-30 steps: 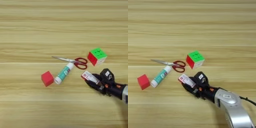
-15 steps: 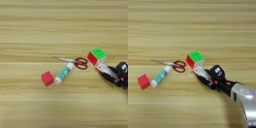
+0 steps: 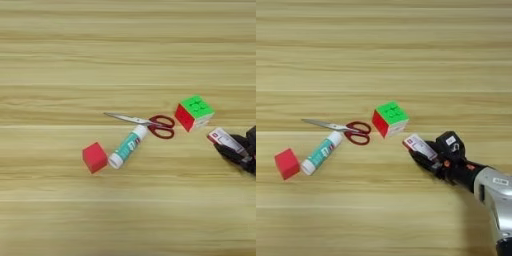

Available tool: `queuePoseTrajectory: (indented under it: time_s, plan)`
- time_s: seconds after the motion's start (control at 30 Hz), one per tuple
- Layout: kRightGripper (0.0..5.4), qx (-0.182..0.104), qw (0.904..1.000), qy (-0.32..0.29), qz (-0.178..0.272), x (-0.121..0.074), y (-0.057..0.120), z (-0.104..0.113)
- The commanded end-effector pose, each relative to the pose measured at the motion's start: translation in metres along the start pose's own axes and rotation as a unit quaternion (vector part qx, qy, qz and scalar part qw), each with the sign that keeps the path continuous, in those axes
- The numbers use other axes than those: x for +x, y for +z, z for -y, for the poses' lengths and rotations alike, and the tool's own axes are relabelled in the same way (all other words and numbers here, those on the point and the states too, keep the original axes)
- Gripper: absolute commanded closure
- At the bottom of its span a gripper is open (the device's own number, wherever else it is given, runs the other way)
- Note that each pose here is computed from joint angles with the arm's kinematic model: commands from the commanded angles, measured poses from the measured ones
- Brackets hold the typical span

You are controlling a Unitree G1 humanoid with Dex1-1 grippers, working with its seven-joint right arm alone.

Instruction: Move the objects on the table

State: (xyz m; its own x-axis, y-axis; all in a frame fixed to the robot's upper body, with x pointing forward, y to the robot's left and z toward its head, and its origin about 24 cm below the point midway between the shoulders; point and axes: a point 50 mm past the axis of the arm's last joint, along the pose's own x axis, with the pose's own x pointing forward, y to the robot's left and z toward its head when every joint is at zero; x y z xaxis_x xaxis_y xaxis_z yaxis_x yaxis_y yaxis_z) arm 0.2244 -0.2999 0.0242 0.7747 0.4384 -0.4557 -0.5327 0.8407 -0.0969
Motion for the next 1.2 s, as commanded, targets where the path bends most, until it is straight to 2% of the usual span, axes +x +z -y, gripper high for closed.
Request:
queuePoseTrajectory:
  time_s: [0.03,0.07,0.1,0.2,0.57,1.0,1.2]
  plan:
    - [3.31,-0.023,0.9995,-0.020,-0.001,-0.002,0.008,0.014]
    - [3.31,-0.022,0.9996,-0.019,-0.001,-0.001,0.008,0.014]
    - [3.02,-0.020,0.9996,-0.022,0.001,-0.001,0.007,0.015]
    - [2.73,-0.011,0.9994,-0.029,0.012,-0.001,0.009,0.019]
    - [1.52,-0.016,0.9987,-0.038,0.031,-0.001,0.016,0.025]
    - [0.20,-0.035,0.9884,-0.022,0.146,-0.007,0.057,0.025]
    - [0.06,-0.048,0.9819,-0.002,0.183,-0.008,0.077,0.015]
